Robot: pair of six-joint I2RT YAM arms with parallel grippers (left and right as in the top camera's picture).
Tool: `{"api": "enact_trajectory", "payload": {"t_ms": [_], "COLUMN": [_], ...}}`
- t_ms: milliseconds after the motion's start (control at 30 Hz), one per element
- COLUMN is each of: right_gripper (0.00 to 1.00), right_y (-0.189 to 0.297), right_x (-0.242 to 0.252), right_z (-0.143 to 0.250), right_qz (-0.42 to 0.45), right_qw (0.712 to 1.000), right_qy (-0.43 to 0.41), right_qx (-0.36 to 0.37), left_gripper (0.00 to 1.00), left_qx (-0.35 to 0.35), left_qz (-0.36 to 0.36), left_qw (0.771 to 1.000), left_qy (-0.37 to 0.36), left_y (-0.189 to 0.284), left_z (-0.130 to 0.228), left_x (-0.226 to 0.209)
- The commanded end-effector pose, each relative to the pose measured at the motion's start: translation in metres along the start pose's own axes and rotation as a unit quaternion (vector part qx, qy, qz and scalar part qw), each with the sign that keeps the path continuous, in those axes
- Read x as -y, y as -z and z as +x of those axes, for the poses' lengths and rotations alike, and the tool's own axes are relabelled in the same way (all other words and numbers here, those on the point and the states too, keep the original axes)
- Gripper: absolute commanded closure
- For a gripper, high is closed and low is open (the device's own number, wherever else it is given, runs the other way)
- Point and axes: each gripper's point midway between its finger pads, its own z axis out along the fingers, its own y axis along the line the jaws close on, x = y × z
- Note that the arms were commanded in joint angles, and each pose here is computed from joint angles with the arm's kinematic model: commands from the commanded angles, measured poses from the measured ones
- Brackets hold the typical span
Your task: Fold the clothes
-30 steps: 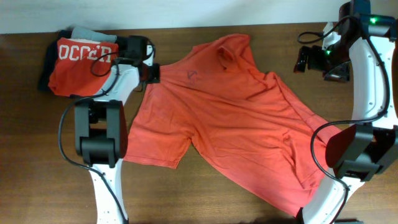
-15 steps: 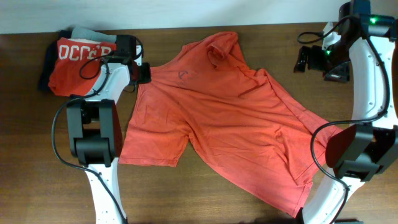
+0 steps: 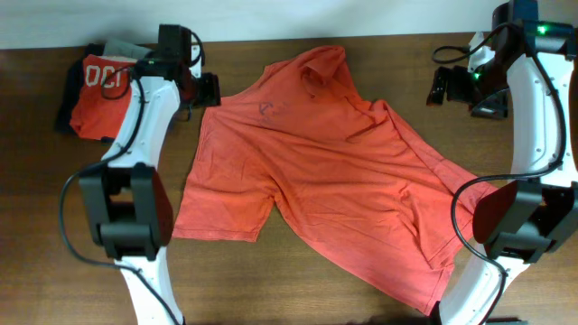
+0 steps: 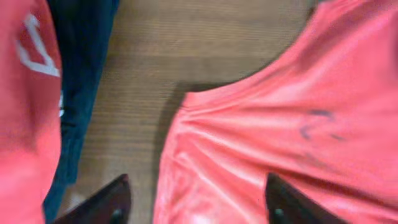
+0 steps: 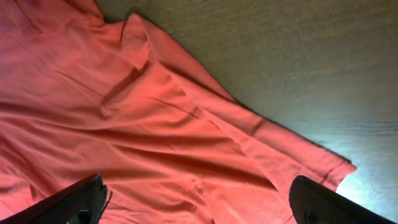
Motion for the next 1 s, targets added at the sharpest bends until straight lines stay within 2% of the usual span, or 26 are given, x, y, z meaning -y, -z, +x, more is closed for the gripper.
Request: {"api": "enact_trajectory", "payload": {"t_ms": [0,67,100,133,233,367,467,500,533,567,600,633,967], "right_gripper": [0.01,0.01,0.01,0.02,0.01,0.01,0.0,0.12,0.3,0.5,0.78,0.96,0.96], "right_y": [0.004,0.005,0.005,0.006,0.008,0.004,-0.002,-0.004,-0.007,-0.011,-0.014,-0.018,-0.078], "right_x": [-0.001,0.005,0.013,0.022,0.041,0.056,0.075,0.083,0.09,0.099,0.106,0.113,0.152], "right_z": [-0.009,-0.005,-0.002,0.004,0.014,0.024,0.039,0.045,0.05,0.057,0.062,0.067,0.117], "right_qz": [-0.001,0.013,0.032,0.055,0.095,0.103,0.108,0.11,0.112,0.114,0.115,0.117,0.111], "right_qw": [1.0,1.0,0.999,0.998,0.995,0.993,0.989,0.986,0.983,0.979,0.976,0.972,0.949], "right_qy": [0.009,0.006,0.007,0.004,-0.004,-0.022,-0.076,-0.095,-0.112,-0.134,-0.153,-0.171,-0.243], "right_qx": [0.024,0.017,0.009,-0.001,-0.022,-0.045,-0.071,-0.081,-0.09,-0.099,-0.107,-0.113,-0.165], "left_gripper": [0.24,0.2,0.05,0.01,0.01,0.01,0.01,0.01,0.01,0.01,0.01,0.01,0.01], "left_qx": [0.019,0.011,0.004,0.0,0.0,0.0,0.0,0.0,0.0,0.0,0.0,0.0,0.0], "left_qz": [0.014,0.013,0.012,0.012,0.012,0.012,0.012,0.012,0.012,0.012,0.012,0.012,0.012], "left_qw": [1.0,1.0,1.0,1.0,1.0,1.0,1.0,1.0,1.0,1.0,1.0,1.0,1.0], "left_qy": [-0.004,-0.005,-0.005,-0.005,-0.005,-0.005,-0.005,-0.005,-0.005,-0.005,-0.005,-0.005,-0.005], "left_y": [0.024,0.023,0.023,0.023,0.023,0.023,0.023,0.023,0.023,0.023,0.023,0.023,0.023], "left_z": [-0.01,-0.005,-0.002,0.0,0.0,0.0,0.0,0.0,0.0,0.0,0.0,0.0,0.0], "left_x": [0.014,0.015,0.014,0.014,0.014,0.014,0.014,0.014,0.014,0.014,0.014,0.014,0.014]}}
